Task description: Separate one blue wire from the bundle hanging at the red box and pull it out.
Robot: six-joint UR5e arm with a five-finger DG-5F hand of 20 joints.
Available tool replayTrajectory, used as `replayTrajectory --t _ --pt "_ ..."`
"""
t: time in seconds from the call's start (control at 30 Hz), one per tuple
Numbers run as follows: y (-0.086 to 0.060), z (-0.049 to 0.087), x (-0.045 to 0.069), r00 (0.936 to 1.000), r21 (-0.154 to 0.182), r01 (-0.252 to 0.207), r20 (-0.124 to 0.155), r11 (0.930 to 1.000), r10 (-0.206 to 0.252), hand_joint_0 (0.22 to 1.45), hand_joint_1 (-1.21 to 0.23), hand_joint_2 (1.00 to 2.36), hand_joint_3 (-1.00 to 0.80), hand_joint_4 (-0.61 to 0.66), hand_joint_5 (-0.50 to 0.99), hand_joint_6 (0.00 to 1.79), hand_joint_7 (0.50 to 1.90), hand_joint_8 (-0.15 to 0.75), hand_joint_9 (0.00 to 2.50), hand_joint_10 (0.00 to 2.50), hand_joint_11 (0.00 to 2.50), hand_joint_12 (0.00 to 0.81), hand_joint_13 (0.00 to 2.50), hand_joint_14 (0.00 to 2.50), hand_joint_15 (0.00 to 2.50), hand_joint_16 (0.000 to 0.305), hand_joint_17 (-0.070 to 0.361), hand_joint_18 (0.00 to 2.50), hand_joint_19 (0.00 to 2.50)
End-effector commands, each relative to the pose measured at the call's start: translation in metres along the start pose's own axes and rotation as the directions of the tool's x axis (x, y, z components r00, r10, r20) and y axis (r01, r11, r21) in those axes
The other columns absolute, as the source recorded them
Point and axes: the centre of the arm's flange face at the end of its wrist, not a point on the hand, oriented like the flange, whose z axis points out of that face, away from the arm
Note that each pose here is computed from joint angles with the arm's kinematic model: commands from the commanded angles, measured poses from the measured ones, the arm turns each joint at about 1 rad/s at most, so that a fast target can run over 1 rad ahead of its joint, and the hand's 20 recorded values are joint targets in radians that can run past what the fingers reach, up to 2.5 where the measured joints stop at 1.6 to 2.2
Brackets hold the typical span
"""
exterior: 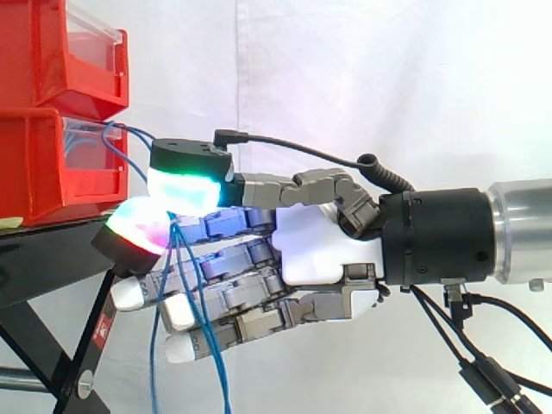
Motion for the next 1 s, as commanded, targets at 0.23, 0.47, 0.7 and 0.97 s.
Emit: replayTrajectory --t 0.23,0.47,0.7,0.97 --pt "0.0 0.0 0.0 1.0 0.003 -0.001 0.0 1.0 0.001 0.63 -0.55 1.02 -0.25 0.21 -0.17 0.74 1.13 0.289 0.65 0.02 0.75 0.355 1.0 0.02 1.18 0.052 0.118 0.49 0.66" --pt "-0.001 -0.001 0.0 1.0 0.004 -0.001 0.0 1.0 0.001 0.64 -0.55 1.02 -0.27 0.21 -0.17 0.74 1.11 0.298 0.75 0.02 0.94 0.315 1.12 0.18 1.68 0.051 0.115 0.73 1.0" --pt "-0.001 -0.001 0.0 1.0 0.004 -0.001 0.0 1.0 0.001 0.64 -0.55 1.02 -0.27 0.22 -0.17 0.75 1.09 0.296 0.78 0.02 1.01 0.319 1.02 0.86 1.52 0.051 0.114 0.8 1.15" --pt "0.027 -0.005 0.003 0.9998 -0.036 0.018 0.0 0.9992 -0.018 0.64 -0.58 1.02 -0.27 0.22 -0.18 0.76 1.06 0.293 0.8 0.02 1.04 0.318 1.03 0.96 1.53 0.05 0.112 0.82 1.14"
